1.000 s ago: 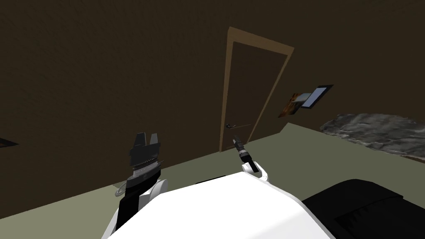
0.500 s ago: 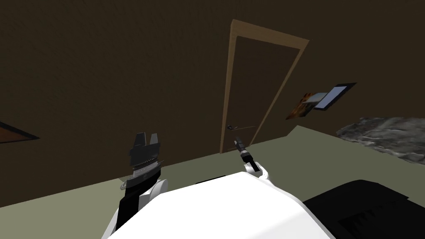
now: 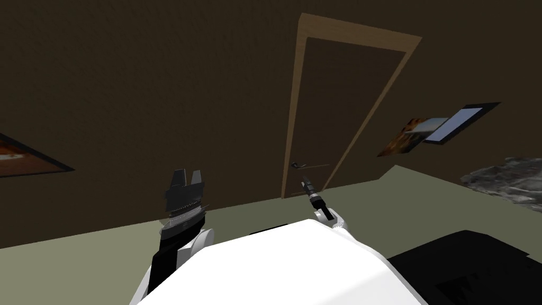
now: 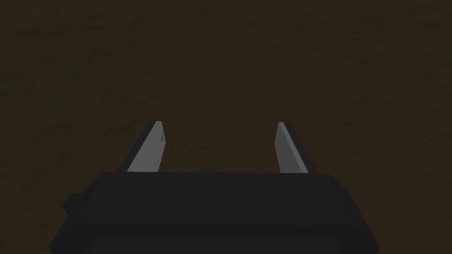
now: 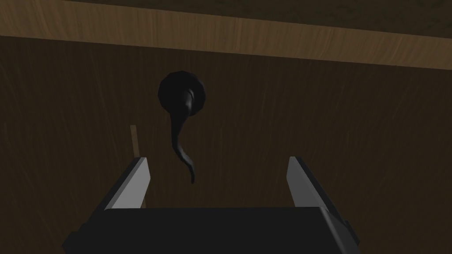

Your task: Pull the door open

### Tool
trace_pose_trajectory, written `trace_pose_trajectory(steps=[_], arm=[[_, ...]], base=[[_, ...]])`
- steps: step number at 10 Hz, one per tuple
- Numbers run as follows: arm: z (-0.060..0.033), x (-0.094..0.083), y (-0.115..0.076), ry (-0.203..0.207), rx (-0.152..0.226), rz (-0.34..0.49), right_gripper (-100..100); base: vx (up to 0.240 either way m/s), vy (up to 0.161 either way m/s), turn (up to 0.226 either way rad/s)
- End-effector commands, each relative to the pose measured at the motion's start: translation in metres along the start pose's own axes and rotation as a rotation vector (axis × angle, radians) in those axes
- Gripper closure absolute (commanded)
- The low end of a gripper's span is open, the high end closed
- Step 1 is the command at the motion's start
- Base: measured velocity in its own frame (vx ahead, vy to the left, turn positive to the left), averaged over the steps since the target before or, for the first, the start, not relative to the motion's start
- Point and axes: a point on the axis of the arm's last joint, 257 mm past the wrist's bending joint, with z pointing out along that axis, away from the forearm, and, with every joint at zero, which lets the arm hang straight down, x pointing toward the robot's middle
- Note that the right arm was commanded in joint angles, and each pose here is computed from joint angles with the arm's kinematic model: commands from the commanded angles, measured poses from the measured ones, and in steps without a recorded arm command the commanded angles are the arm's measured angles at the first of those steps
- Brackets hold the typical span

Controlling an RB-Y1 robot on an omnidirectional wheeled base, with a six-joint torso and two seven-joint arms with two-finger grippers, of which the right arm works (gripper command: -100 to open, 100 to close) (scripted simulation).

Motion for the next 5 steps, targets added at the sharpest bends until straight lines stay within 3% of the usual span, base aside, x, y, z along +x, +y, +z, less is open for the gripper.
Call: trace_pose_trajectory(steps=[1,5], arm=[[-0.0023,-0.01,-0.009,-0.009,0.021,-0.004,-100],[-0.0087,-0.036,-0.03,-0.034,0.067,-0.013,-100]], base=[[0.043,-0.106,0.081],[0.052,-0.082,0.104]])
